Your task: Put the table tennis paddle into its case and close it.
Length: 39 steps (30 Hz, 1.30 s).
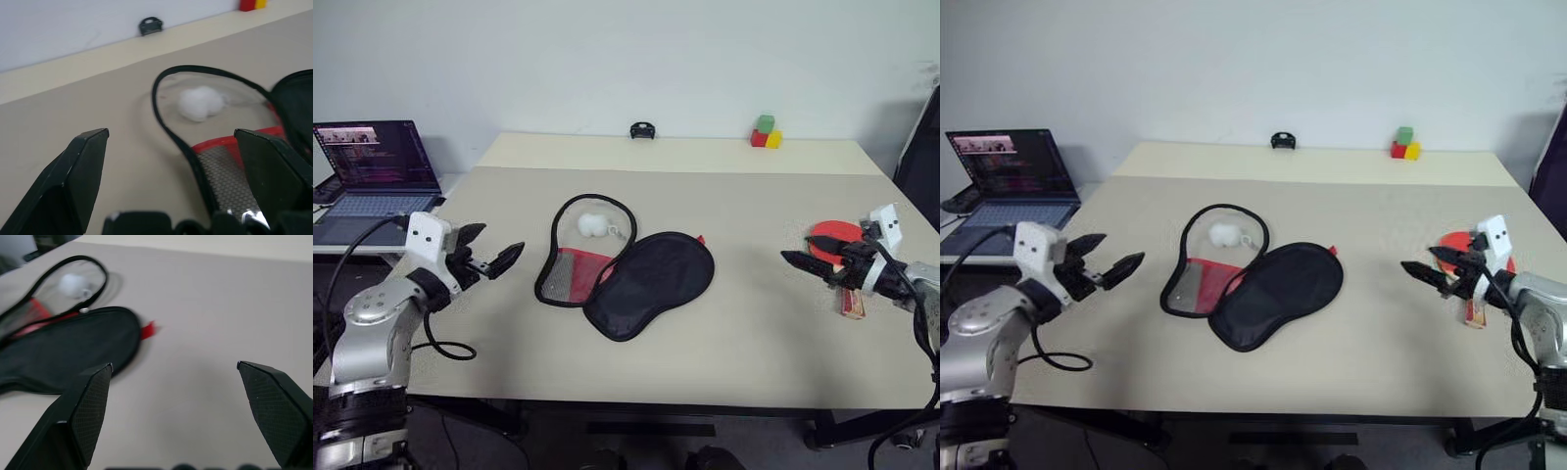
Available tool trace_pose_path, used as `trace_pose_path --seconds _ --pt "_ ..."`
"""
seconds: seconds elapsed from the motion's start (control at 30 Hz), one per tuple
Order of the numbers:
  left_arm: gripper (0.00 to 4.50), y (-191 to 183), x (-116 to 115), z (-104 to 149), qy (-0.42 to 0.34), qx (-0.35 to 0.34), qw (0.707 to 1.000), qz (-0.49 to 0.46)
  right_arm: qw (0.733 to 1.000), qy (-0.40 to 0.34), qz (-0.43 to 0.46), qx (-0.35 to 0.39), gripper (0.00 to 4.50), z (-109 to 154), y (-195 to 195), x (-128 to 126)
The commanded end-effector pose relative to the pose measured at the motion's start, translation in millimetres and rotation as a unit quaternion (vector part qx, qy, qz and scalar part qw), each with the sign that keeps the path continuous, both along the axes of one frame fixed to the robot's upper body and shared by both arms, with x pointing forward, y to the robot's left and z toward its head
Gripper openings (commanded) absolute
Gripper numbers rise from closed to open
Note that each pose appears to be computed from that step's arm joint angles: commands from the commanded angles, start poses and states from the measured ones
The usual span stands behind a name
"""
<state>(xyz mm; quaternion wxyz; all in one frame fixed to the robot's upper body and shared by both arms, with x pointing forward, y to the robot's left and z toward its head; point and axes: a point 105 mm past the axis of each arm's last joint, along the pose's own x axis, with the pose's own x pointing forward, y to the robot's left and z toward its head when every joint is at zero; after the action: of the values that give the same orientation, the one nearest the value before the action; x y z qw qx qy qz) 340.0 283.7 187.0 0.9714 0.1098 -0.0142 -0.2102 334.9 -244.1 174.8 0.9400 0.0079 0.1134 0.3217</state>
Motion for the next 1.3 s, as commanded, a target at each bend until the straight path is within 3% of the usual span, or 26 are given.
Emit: trace_pose_path --seconds 0.03,0.17,0.6,0.97,1.3 --pt "4.50 -21 -1 11 0.010 -0.014 0.997 -0.070 0.998 0.041 0.050 0.016 4.47 -1 31 -18" --pt "4.50 -44 -11 10 0.042 -0.023 0.988 -0.149 0.993 0.085 0.073 0.035 4.47 -15 55 -26" --pt "4.50 -77 -36 35 0.048 -0.059 0.955 -0.286 0.973 0.208 0.035 0.095 4.47 -48 93 -2" --pt "4.50 -90 -55 32 0.069 -0.012 0.938 -0.341 0.968 0.228 0.033 0.099 4.47 -55 106 6" --pt "4.50 -90 -55 31 0.069 -0.011 0.937 -0.342 0.968 0.229 0.033 0.099 4.47 -55 107 7"
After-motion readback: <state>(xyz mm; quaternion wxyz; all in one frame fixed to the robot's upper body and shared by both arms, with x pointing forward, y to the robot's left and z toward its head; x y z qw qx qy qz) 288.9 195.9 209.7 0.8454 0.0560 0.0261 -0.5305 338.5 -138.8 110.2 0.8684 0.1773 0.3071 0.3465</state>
